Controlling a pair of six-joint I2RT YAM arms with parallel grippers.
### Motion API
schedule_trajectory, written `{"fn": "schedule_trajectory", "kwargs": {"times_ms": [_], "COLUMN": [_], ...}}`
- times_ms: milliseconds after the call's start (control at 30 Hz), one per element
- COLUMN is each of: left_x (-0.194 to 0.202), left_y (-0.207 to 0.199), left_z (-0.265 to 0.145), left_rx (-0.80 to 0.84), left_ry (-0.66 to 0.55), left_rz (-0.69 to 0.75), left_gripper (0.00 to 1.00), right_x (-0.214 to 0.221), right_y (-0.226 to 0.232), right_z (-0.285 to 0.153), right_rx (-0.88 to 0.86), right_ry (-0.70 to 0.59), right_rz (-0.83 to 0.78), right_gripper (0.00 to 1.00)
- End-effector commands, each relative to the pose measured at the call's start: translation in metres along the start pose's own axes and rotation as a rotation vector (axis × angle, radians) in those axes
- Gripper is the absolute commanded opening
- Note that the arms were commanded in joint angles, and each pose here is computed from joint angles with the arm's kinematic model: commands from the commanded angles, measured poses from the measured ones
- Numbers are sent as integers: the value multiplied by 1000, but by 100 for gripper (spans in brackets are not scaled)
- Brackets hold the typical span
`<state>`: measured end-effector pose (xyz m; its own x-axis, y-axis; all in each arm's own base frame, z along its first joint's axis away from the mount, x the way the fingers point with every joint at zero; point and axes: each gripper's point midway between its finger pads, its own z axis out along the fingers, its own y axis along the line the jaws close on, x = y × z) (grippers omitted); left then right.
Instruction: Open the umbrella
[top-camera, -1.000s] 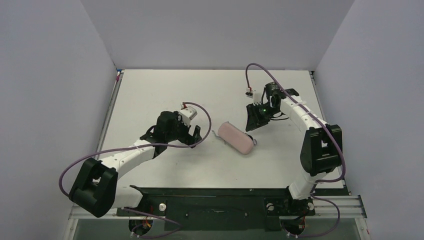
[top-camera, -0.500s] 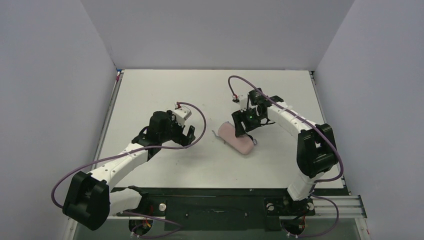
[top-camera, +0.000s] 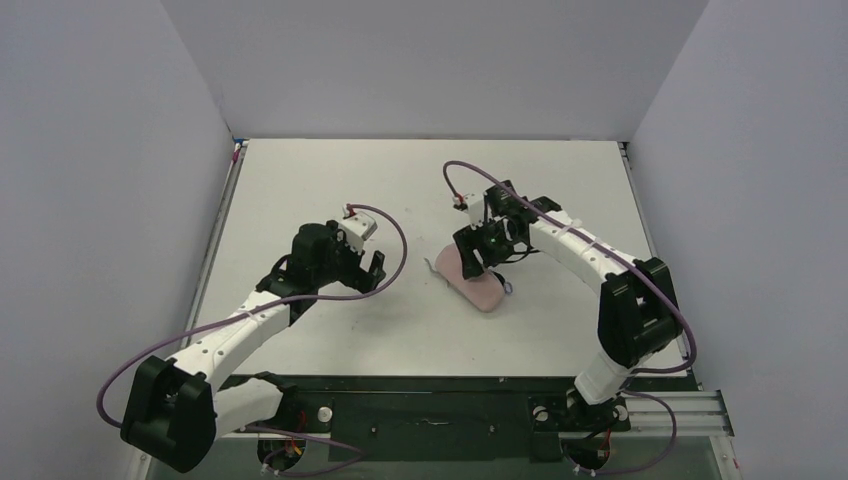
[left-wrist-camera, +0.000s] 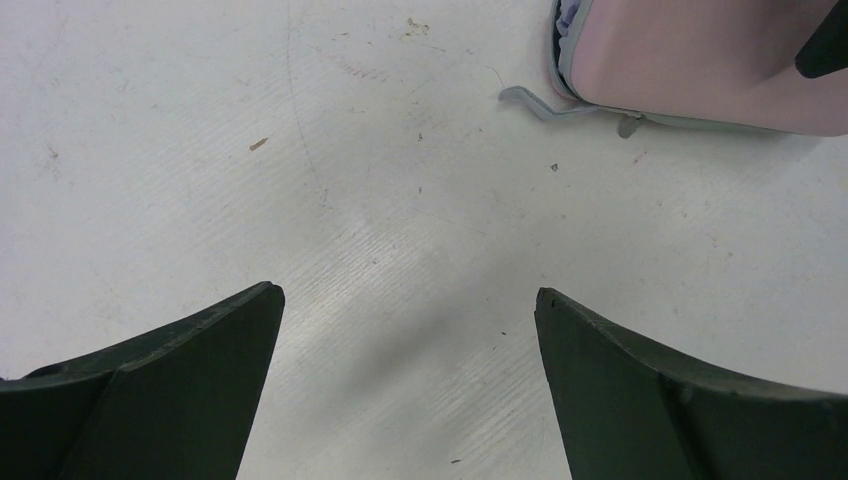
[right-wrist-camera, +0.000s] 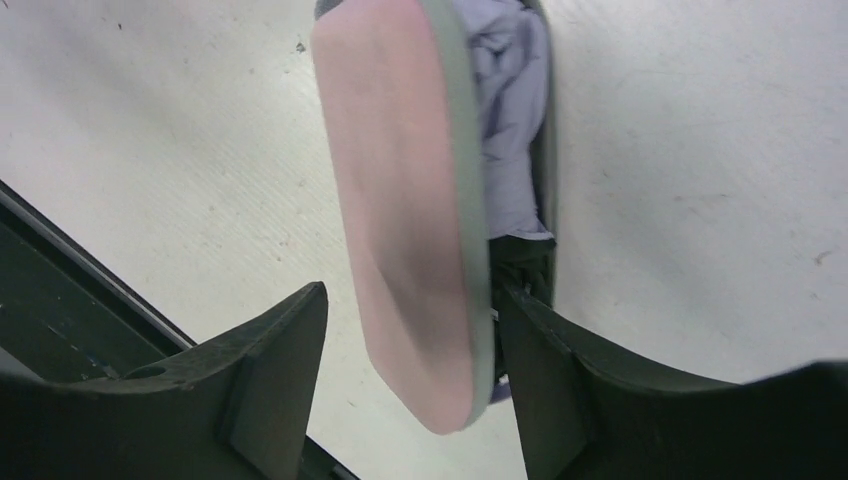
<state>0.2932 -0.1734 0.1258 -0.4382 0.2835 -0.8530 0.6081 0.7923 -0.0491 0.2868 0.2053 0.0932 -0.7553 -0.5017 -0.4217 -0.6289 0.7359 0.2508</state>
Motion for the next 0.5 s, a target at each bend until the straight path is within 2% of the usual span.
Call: {"fn": "schedule_trajectory", "kwargs": {"times_ms": [0,200,467], "left_x": [-4,-10,-15], "left_y": [1,3,8], "left_z": [-8,-10,-7], "left_rx": [1,1,-14], "left_ry": [-19,-23,-28], "left_rz": [22,51,58], "left_gripper": [97,97,97], "right_x": [-30,-35,-16], "right_y": [-29,-67,-66], "right_z": [-38,-38,-7], "right_rx": [14,92,116], "right_ry": [-140,-141,-20], "right_rz": [83,118,70], "right_gripper": [56,40,39]}}
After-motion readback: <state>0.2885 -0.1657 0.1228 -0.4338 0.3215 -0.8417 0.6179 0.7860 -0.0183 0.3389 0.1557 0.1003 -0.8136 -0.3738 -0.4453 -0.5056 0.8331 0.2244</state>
